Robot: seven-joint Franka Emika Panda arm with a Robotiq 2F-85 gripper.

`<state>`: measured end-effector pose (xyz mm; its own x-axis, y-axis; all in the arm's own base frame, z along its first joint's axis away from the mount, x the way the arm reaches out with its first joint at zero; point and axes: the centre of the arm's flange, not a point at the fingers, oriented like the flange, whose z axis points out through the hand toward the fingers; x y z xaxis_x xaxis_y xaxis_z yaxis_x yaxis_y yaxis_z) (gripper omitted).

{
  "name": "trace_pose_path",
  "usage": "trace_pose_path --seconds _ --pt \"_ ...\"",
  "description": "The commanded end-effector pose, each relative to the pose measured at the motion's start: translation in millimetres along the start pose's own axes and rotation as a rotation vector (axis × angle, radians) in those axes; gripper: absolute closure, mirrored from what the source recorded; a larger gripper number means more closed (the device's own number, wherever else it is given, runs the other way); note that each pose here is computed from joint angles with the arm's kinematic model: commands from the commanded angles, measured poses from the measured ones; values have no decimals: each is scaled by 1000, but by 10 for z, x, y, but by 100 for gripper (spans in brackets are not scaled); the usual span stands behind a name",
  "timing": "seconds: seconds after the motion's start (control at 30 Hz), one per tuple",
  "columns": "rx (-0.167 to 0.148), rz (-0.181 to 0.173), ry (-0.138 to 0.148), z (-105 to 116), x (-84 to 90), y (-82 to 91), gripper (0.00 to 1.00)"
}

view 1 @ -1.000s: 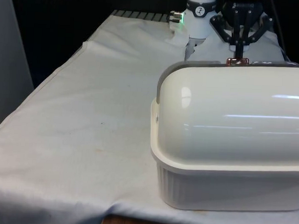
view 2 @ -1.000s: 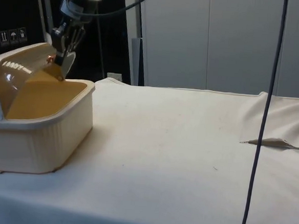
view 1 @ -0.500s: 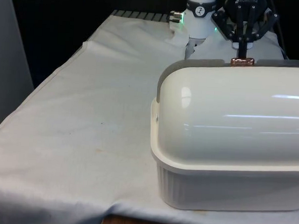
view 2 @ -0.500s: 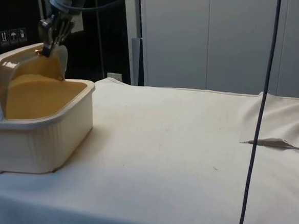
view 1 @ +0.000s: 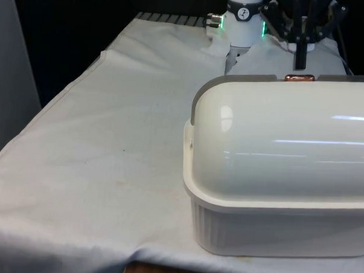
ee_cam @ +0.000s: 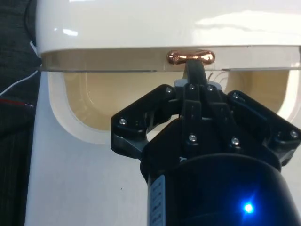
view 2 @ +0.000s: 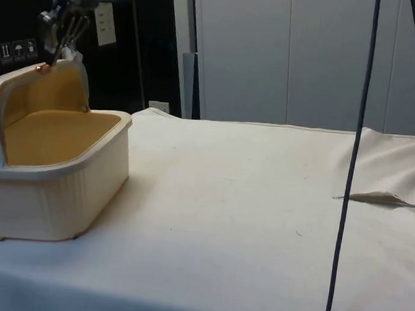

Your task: Open the lid, then close it.

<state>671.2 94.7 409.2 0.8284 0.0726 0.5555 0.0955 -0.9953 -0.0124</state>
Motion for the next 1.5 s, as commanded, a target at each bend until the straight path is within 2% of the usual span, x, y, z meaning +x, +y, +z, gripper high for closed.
trace_pose_path --seconds 0.0,0.23,0.27,0.53,0.57,0.67,0.9,1.37,1.47 --pt "-5 6 -3 -41 35 19 100" --pt "-3 6 6 -227 190 30 100" --pt "-1 5 11 -201 187 25 100" --pt "1 6 17 -491 353 32 100" --pt "3 5 20 -443 329 22 100" --pt "3 5 20 -607 427 23 100" --pt "6 5 27 -802 559 22 100" --pt "7 -1 28 -851 594 14 100" --pt "7 -1 28 -851 594 14 89"
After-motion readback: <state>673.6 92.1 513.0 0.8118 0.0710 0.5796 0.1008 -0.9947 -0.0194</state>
